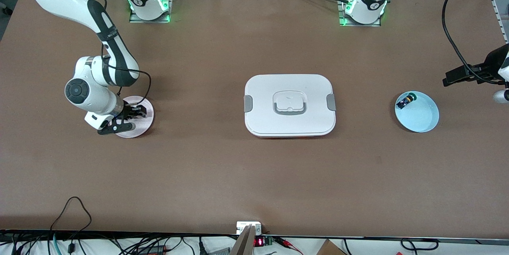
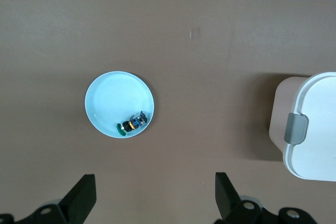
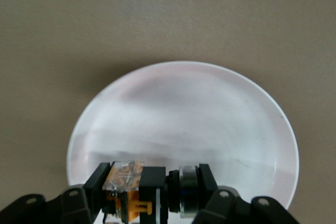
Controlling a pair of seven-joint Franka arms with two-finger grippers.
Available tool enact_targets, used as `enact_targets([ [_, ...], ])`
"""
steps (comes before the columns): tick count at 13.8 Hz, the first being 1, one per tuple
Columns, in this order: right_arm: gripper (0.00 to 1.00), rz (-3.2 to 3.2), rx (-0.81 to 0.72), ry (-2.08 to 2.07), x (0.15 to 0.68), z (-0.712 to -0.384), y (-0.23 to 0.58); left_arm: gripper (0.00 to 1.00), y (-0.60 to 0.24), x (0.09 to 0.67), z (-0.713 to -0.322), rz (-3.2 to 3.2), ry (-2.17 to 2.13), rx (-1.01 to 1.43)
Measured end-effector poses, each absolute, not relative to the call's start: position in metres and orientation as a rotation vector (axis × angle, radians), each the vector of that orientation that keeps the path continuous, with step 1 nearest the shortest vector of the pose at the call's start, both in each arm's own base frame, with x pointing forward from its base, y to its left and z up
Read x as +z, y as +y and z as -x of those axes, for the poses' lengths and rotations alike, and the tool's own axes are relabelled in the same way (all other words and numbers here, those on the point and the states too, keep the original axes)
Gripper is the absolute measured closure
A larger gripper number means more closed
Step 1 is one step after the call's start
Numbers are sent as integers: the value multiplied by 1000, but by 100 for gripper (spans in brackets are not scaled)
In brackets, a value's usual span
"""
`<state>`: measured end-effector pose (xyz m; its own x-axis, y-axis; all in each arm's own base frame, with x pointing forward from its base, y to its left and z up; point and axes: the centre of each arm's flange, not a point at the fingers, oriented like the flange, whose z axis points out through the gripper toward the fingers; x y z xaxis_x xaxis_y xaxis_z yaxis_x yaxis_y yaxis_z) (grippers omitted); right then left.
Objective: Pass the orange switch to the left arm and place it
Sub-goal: 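Lift the switch with the right gripper and carry it over the white box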
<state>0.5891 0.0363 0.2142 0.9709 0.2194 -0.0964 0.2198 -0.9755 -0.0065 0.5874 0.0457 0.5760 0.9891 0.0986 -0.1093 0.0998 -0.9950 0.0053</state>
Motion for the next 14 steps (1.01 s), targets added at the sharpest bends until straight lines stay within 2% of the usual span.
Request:
enact_targets([
  [4, 28, -3106, -120, 508, 303, -618, 59, 0, 46, 576, -587, -3122, 155, -171],
  [8, 28, -3102, 98, 758, 400, -636, 101, 0, 45, 576, -587, -3122, 155, -171],
  [11, 28, -3130, 266, 940, 456, -635, 154, 0, 45, 576, -587, -3122, 155, -171],
  [14, 28, -3197, 419, 1124, 504, -616, 219, 0, 45, 576, -587, -3122, 155, -171],
])
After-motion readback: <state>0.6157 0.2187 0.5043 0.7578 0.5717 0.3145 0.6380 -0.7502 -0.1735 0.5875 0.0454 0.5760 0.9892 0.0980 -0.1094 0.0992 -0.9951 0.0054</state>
